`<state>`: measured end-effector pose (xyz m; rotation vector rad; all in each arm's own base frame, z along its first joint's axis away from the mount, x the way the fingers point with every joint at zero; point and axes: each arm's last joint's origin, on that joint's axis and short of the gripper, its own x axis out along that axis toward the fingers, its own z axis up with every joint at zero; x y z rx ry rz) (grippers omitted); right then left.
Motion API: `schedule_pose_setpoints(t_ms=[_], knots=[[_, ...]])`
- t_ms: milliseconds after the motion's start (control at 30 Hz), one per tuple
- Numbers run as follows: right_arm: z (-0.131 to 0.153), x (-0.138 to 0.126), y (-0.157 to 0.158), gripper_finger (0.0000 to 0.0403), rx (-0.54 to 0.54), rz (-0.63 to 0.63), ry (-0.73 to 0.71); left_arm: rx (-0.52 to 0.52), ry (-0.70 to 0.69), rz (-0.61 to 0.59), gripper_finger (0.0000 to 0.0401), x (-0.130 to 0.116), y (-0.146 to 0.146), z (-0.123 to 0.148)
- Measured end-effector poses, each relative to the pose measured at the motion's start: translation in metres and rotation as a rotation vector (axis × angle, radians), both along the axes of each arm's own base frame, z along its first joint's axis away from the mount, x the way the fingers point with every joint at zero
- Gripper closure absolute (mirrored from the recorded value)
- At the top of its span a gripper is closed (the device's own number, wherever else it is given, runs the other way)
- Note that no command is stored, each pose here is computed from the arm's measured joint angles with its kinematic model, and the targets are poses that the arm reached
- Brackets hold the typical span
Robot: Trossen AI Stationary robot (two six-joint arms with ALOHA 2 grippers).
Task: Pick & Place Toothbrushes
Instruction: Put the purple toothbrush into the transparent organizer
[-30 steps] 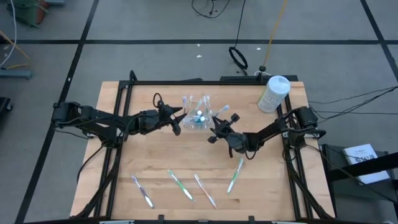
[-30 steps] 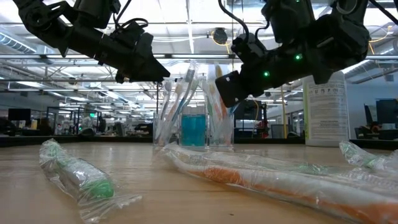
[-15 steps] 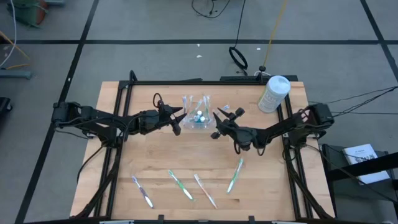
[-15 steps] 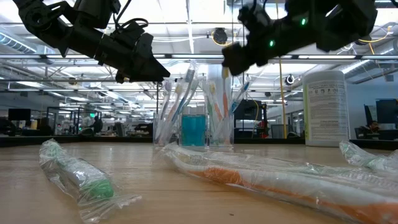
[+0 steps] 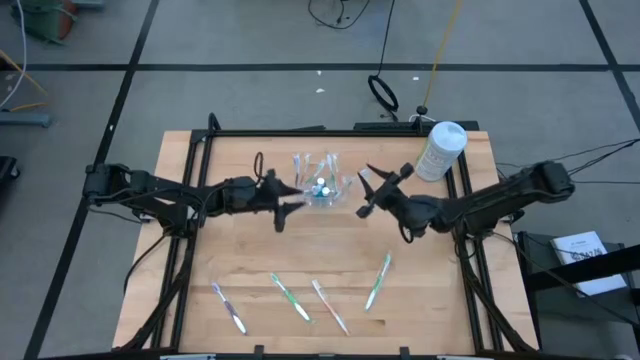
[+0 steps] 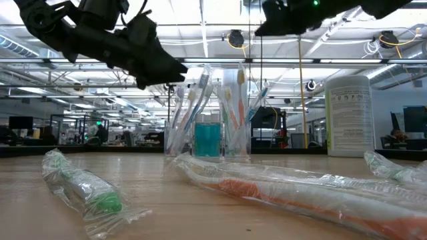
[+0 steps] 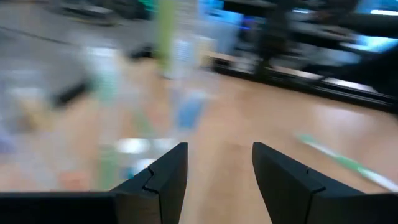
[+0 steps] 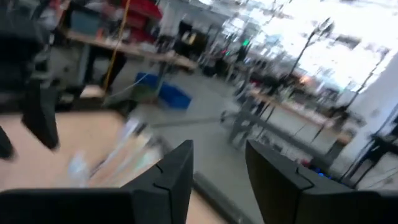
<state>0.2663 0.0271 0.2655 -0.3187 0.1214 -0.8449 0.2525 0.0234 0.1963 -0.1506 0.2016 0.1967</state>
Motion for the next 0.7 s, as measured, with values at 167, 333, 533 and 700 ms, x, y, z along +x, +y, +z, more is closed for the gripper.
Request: schedule_pose_setpoints(t_ms=[167,333,533,700], knots=[[-0.012,-0.004,0.005,0.0261,-0.025,0.044,0.170,-0.044,-0.009,-0.194,0.0215,0.001,-0.016,0.001],[-0.010,-0.005,0.006,0.0261,-0.050,0.049,0.182,-0.090,-0.026,-0.269,0.0215,0.007,-0.037,0.011],[-0.007,-0.006,0.005,0.0261,-0.091,0.051,0.219,-0.419,0.234,-0.490,0.0215,0.010,-0.070,0.017],[-0.005,-0.006,0.001,0.0261,-0.104,0.034,0.218,-0.811,0.670,-0.402,0.0215,-0.011,-0.098,-0.001]])
